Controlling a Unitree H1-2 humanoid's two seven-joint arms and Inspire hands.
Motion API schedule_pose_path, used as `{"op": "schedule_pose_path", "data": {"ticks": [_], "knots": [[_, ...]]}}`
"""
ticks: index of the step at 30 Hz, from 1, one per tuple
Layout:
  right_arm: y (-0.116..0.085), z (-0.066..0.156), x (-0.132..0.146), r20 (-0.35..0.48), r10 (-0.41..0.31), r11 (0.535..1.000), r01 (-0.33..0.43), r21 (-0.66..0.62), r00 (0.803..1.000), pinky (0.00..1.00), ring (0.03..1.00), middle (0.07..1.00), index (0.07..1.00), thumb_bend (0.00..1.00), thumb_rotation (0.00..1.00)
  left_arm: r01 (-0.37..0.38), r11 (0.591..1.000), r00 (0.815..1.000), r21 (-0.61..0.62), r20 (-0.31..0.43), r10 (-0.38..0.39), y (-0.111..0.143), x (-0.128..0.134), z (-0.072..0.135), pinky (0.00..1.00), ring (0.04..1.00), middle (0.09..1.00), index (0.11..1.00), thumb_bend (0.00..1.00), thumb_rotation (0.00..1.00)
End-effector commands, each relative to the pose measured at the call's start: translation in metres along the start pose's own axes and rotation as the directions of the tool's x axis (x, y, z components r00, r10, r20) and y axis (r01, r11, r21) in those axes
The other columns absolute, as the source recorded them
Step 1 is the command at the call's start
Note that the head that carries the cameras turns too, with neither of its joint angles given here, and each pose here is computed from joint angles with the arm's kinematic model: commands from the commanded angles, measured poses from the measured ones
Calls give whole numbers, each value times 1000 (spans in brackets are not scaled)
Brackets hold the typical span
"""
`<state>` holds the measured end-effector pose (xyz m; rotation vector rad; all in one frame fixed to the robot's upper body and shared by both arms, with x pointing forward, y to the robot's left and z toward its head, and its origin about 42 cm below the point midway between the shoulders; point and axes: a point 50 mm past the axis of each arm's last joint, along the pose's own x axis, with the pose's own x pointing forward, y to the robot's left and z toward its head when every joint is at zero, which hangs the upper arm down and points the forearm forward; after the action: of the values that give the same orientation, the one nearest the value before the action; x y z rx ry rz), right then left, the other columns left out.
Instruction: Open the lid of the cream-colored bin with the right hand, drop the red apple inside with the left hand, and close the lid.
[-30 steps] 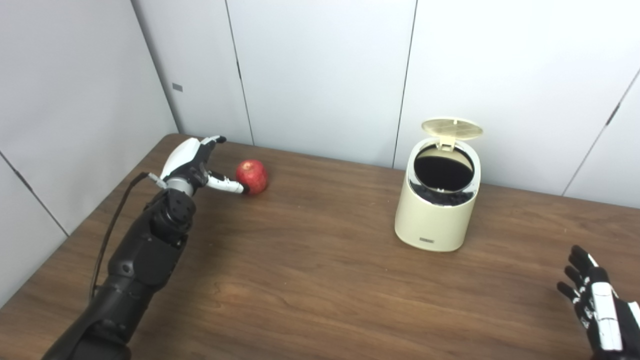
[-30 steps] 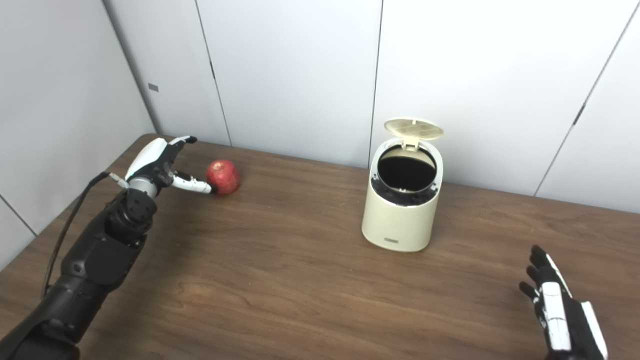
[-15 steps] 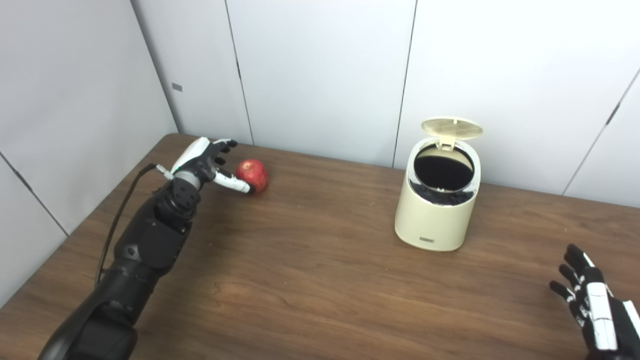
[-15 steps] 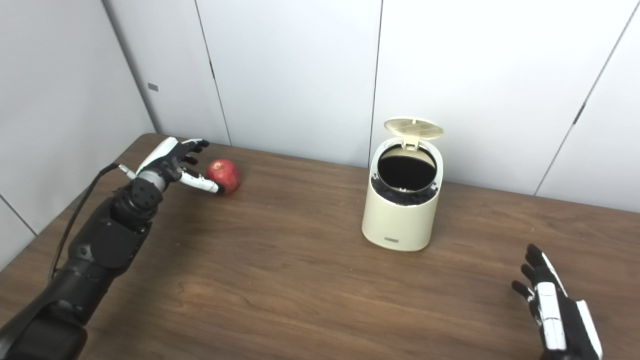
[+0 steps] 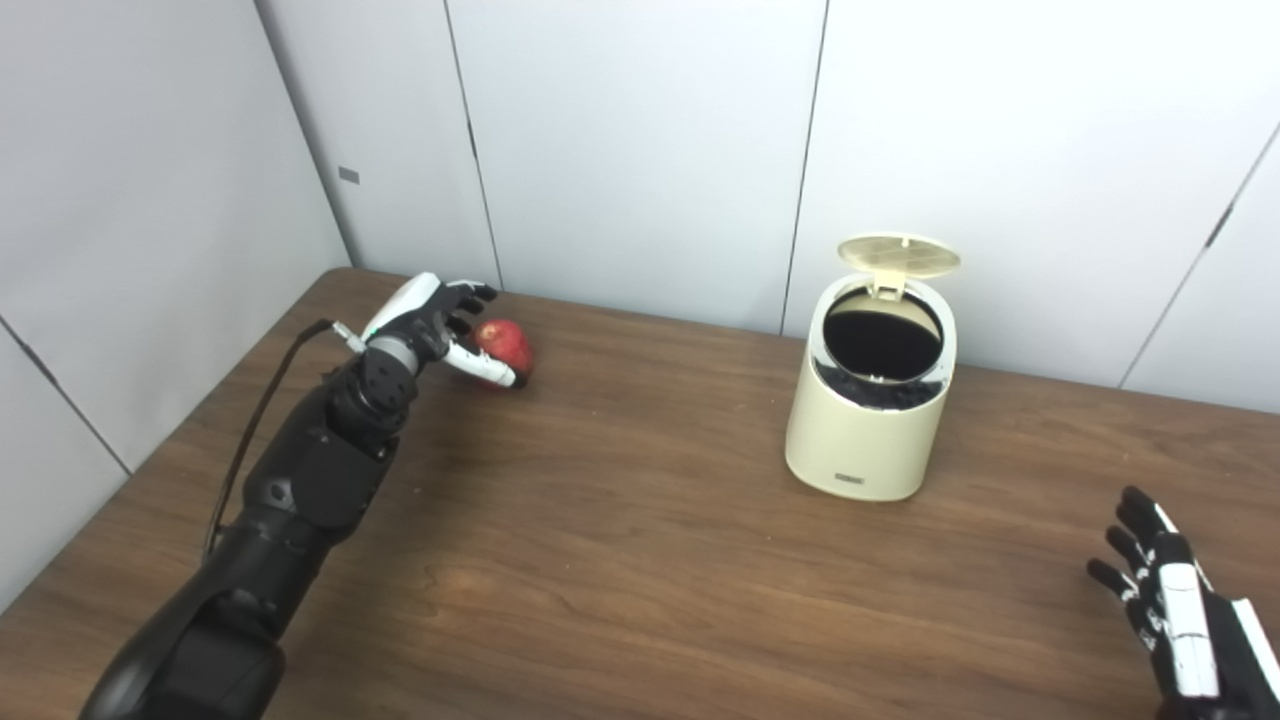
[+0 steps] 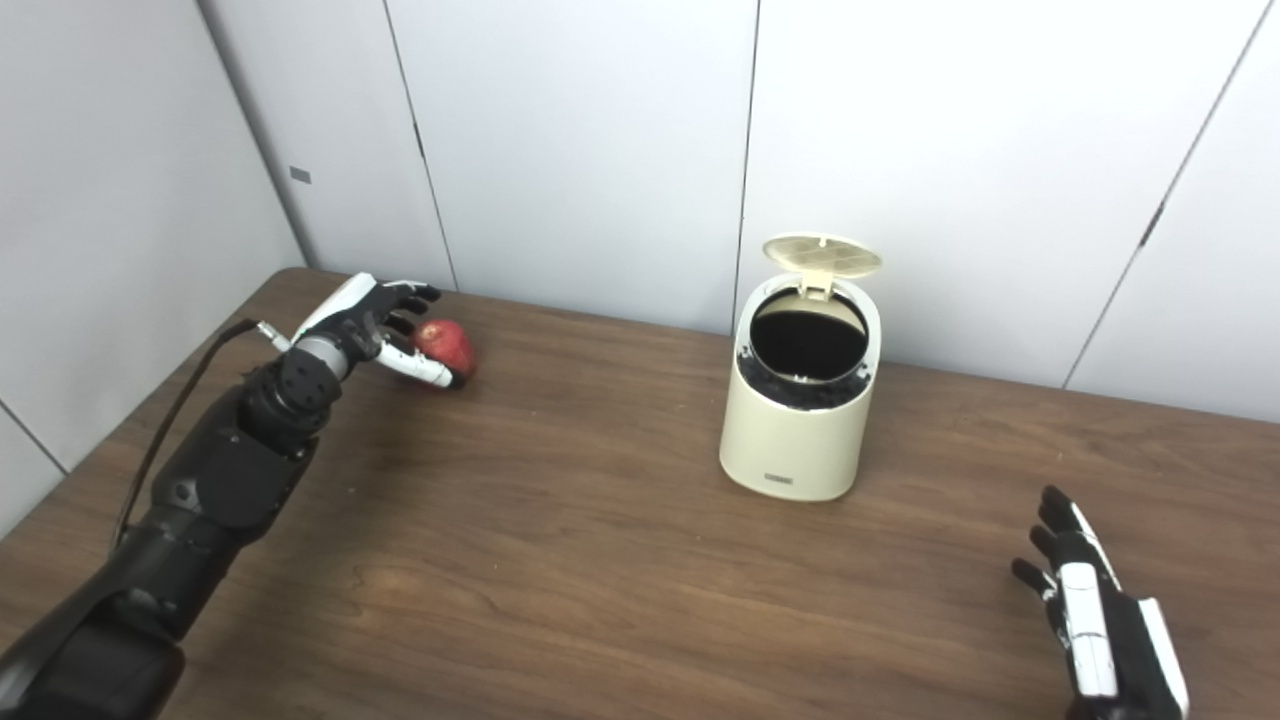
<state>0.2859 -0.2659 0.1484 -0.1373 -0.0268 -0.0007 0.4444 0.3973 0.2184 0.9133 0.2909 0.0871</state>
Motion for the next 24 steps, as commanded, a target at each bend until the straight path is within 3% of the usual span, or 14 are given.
{"op": "schedule_pose_path", "data": {"ticks": [1,7,11,13,15,24], "knots": [[-1,14,5,74,-18,1000,18,-2,997,861,944,956,926,568,996,-66,997,996,37,61,64,33,5,21,678,810,868,887,931,104],[-1,11,6,81,-16,1000,16,0,997,858,944,954,923,584,991,-28,998,999,57,48,25,29,7,23,637,739,823,821,884,39],[-2,9,7,83,-19,1000,18,9,996,867,949,954,924,581,976,-22,998,998,57,57,18,28,7,25,573,642,720,702,780,1],[-2,9,7,87,-24,1000,23,11,996,864,943,951,920,580,971,-16,998,998,57,60,13,25,9,26,509,555,577,580,625,0],[-3,10,7,88,-25,1000,24,15,996,861,943,951,917,582,971,-13,997,998,82,57,8,23,10,26,455,441,519,529,525,0],[-4,9,7,89,-20,999,18,31,996,875,938,946,913,561,977,-50,992,997,119,57,43,18,9,30,456,431,516,475,500,0]]}}
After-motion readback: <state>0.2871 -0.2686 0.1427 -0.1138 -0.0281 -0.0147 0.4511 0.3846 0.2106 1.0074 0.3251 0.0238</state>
